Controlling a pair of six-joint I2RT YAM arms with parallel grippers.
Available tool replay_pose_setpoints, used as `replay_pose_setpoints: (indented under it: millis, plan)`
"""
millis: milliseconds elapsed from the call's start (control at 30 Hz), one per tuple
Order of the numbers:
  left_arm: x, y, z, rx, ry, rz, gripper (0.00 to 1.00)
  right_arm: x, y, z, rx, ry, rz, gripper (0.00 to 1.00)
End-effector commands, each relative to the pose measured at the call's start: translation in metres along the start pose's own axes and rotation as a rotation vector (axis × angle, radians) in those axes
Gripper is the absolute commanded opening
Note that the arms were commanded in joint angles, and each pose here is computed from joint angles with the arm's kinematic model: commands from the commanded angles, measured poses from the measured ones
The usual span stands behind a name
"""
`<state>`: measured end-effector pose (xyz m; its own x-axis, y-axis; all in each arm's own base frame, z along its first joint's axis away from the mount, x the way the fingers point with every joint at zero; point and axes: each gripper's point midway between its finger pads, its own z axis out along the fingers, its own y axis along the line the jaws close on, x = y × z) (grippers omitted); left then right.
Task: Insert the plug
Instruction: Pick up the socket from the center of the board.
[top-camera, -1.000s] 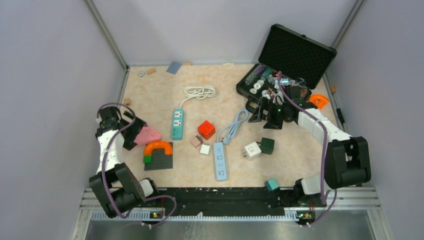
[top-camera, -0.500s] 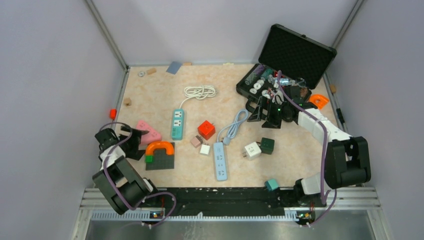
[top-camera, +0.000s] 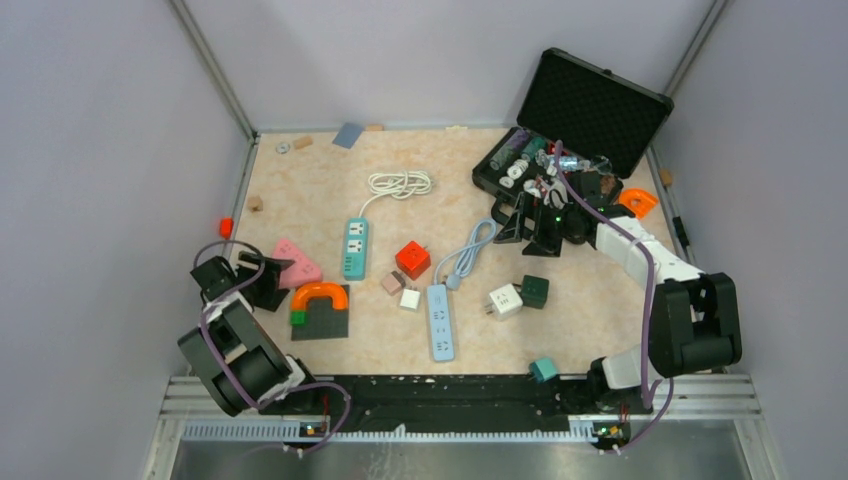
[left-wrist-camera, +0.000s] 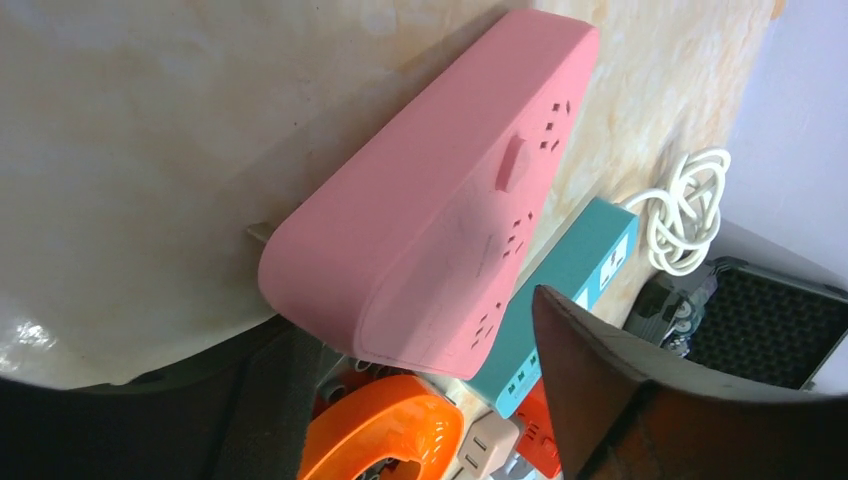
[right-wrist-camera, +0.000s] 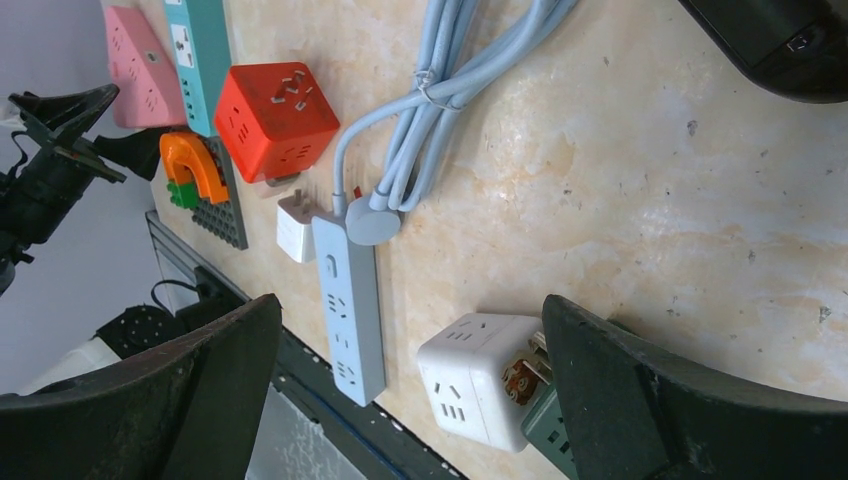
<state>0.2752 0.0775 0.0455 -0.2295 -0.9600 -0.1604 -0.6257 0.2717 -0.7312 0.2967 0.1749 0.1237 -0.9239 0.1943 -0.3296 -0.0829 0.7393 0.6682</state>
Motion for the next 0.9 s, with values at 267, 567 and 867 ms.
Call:
replay_pose_setpoints:
  millis: [267,567,867]
  plan:
    - [-0.001,0.007,0.008,0.033,-0.018,0.065,0.53,-0.016,0.017,0.000,-0.041,-0.021,-0.039,0.99]
    - [0.012,-0.030,-0.008,0.220,0.043,0.130,0.32,-0.021,0.022,-0.003,-0.049,-0.025,-0.045,0.99]
    - [0.019,-0.080,-0.040,0.415,0.085,0.189,0.00,-0.030,0.033,-0.009,-0.069,-0.035,-0.052,0.99]
